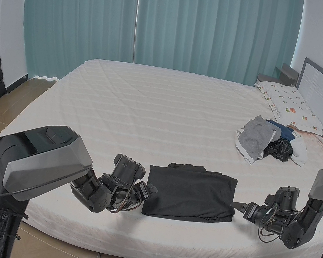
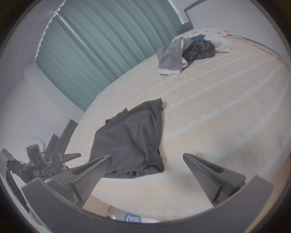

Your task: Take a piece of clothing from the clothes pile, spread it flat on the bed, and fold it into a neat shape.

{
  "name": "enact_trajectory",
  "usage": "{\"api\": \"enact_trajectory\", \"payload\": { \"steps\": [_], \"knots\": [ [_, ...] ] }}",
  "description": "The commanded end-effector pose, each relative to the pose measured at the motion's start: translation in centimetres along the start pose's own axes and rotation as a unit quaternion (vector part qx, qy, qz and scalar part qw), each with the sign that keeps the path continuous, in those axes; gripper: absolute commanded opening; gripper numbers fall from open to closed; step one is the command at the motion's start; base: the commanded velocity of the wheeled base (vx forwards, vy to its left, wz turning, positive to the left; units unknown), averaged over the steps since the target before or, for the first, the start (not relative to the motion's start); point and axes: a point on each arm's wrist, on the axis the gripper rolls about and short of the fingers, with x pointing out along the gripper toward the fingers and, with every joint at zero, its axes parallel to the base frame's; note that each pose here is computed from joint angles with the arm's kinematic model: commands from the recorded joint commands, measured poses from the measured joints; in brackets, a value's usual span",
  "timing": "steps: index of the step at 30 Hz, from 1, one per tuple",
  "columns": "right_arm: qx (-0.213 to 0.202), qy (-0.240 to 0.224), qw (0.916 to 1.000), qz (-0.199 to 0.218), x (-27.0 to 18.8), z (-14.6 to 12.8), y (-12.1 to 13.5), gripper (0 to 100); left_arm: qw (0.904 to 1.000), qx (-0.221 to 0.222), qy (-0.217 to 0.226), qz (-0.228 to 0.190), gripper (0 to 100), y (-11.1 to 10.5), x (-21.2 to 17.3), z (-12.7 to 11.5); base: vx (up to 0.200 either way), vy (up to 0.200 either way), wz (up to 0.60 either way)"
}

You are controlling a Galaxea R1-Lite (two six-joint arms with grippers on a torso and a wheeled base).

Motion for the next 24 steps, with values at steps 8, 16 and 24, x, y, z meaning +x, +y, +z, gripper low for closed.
{"api": "enact_trajectory", "payload": {
  "steps": [8, 16, 24],
  "knots": [
    [0.106, -0.067, 0.9906, -0.054, -8.1, -0.1, 0.6, 100, 0.9998, -0.009, -0.009, -0.014, 100, -0.8, -0.3, 0.6, 0.0, -0.15, 0.0],
    [0.11, -0.055, 0.9907, -0.058, -7.5, -0.5, 0.4, 100, 0.999, -0.012, -0.028, -0.033, 100, -1.8, 0.5, 1.8, 0.0, -0.15, 0.0],
    [0.105, -0.043, 0.9922, -0.052, -7.4, -1.0, 0.8, 100, 0.9965, 0.001, -0.084, 0.003, 100, -1.1, 2.8, 2.4, 0.0, 0.0, 0.0]
  ]
}}
